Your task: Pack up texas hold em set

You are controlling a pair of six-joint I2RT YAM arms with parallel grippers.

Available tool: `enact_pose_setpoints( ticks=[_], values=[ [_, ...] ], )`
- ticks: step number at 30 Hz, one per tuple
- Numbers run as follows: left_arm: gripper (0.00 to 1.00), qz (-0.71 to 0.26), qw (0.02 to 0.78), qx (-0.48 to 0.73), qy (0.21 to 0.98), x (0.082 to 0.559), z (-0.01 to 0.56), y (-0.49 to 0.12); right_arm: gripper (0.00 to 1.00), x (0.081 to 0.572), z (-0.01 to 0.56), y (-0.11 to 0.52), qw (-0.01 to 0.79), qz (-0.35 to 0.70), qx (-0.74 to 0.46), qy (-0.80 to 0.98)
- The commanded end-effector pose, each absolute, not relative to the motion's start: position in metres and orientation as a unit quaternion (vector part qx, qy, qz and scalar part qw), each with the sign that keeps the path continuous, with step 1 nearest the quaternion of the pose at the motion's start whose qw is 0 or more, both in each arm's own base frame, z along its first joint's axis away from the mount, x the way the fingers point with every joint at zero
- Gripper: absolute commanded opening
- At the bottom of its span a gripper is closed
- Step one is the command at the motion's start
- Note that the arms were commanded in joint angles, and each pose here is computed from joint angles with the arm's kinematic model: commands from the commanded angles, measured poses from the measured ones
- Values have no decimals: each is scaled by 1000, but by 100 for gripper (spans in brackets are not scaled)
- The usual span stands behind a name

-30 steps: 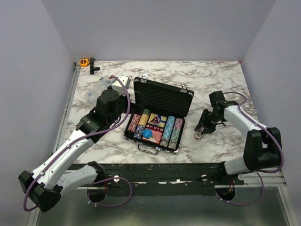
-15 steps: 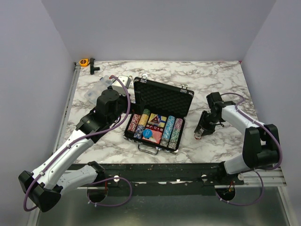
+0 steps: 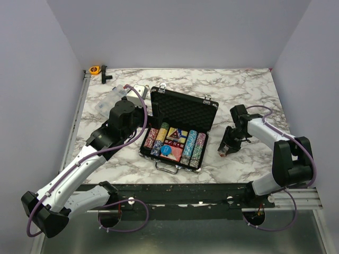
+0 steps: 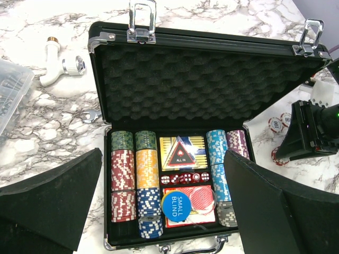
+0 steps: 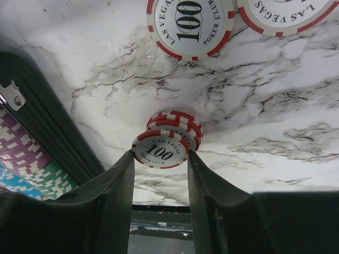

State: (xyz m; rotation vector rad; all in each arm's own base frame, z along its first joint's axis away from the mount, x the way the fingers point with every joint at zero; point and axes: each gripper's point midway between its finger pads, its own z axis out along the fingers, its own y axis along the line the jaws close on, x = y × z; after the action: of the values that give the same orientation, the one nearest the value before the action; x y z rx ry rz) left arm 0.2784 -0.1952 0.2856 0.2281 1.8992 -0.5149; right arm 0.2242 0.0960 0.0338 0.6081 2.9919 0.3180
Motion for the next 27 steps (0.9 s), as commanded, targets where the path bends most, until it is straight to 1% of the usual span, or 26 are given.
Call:
enact_pose_setpoints(
  ticks=[1, 11, 14, 27],
  values=[
    [97, -228, 551, 98, 796, 276, 298, -198, 15, 221, 27, 90, 34, 80, 203, 975],
    [97, -228, 552, 98, 796, 275, 299, -198, 21, 222, 27, 90, 33, 79, 204, 975],
    [97, -228, 551, 98, 797, 276, 298, -198, 24, 222, 27, 91, 33, 82, 204, 975],
    [97, -231, 550, 99, 797, 276, 298, -199, 48, 220, 35, 91, 38, 77, 198, 976]
  ],
)
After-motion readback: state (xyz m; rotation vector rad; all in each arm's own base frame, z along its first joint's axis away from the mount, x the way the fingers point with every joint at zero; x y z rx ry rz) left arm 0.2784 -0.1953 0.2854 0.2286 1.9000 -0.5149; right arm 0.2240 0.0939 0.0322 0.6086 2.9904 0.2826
